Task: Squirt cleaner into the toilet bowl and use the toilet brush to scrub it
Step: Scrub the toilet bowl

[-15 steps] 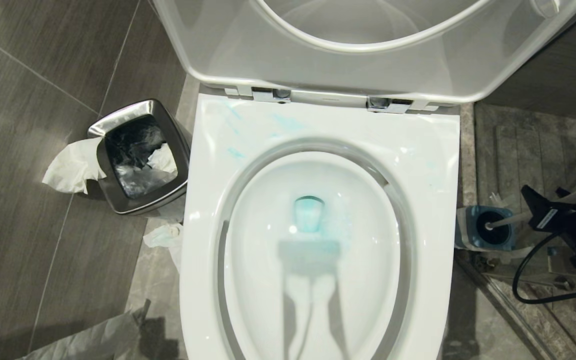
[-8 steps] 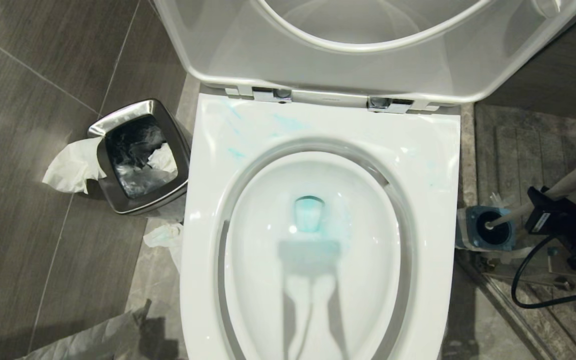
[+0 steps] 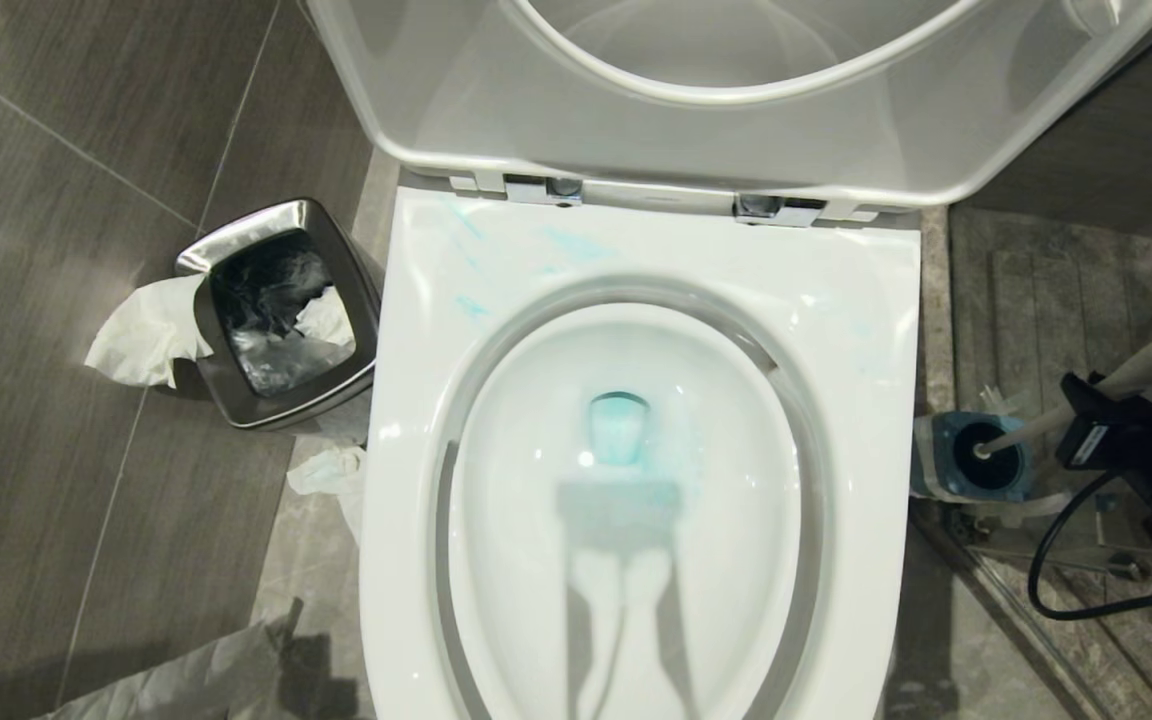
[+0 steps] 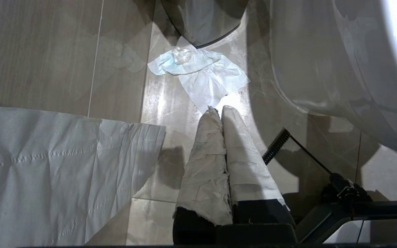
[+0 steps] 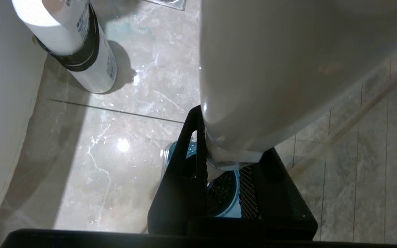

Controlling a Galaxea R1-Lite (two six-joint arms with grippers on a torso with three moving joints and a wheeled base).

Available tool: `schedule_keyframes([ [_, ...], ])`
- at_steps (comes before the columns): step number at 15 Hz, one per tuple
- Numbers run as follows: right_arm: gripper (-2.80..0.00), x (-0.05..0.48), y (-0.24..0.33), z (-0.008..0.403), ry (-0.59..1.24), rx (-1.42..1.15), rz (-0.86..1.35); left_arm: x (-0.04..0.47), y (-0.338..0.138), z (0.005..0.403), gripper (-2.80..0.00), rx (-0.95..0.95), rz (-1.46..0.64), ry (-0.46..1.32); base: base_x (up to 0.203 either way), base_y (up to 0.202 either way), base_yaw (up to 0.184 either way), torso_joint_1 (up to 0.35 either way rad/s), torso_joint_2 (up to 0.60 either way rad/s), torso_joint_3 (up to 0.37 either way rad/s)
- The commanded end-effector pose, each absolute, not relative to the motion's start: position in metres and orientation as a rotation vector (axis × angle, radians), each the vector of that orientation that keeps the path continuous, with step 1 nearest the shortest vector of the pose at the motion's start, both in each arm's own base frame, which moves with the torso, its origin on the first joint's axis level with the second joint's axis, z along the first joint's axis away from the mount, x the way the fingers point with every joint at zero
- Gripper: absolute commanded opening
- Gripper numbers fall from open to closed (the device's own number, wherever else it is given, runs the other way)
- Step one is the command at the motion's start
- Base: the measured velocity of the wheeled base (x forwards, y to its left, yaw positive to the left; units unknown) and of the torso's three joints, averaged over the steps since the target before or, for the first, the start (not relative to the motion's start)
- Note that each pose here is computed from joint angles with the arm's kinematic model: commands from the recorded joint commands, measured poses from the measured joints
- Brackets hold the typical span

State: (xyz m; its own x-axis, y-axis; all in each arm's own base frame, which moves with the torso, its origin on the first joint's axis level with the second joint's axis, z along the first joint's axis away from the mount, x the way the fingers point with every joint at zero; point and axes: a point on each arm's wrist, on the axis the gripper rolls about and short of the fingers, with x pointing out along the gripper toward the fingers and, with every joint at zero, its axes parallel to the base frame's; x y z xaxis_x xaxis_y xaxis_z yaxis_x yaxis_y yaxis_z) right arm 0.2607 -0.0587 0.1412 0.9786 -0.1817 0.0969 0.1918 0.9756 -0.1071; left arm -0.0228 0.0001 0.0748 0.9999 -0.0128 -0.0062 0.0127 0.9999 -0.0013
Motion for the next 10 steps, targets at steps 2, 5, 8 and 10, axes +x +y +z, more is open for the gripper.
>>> schedule_keyframes([
  [2, -2.8, 0.255, -0.057, 0.157, -0.156, -0.124, -0.183, -0.023, 0.0, 0.075, -2.8, -0.002, -0.012, 0.008, 0.0, 0.0, 0.0, 0.0, 0.0, 0.0],
  [5, -2.8, 0.247, -0.055, 0.172, -0.196, -0.126, -0.18, -0.023, 0.0, 0.075, -2.8, -0.002, -0.012, 0.008, 0.0, 0.0, 0.0, 0.0, 0.0, 0.0],
  [8, -2.8, 0.236, -0.053, 0.186, -0.201, -0.117, -0.179, -0.023, 0.0, 0.075, -2.8, -0.002, -0.012, 0.008, 0.0, 0.0, 0.0, 0.0, 0.0, 0.0],
  [10, -2.8, 0.229, -0.051, 0.198, -0.224, -0.114, -0.181, -0.023, 0.0, 0.075, -2.8, -0.002, -0.012, 0.008, 0.0, 0.0, 0.0, 0.0, 0.0, 0.0],
])
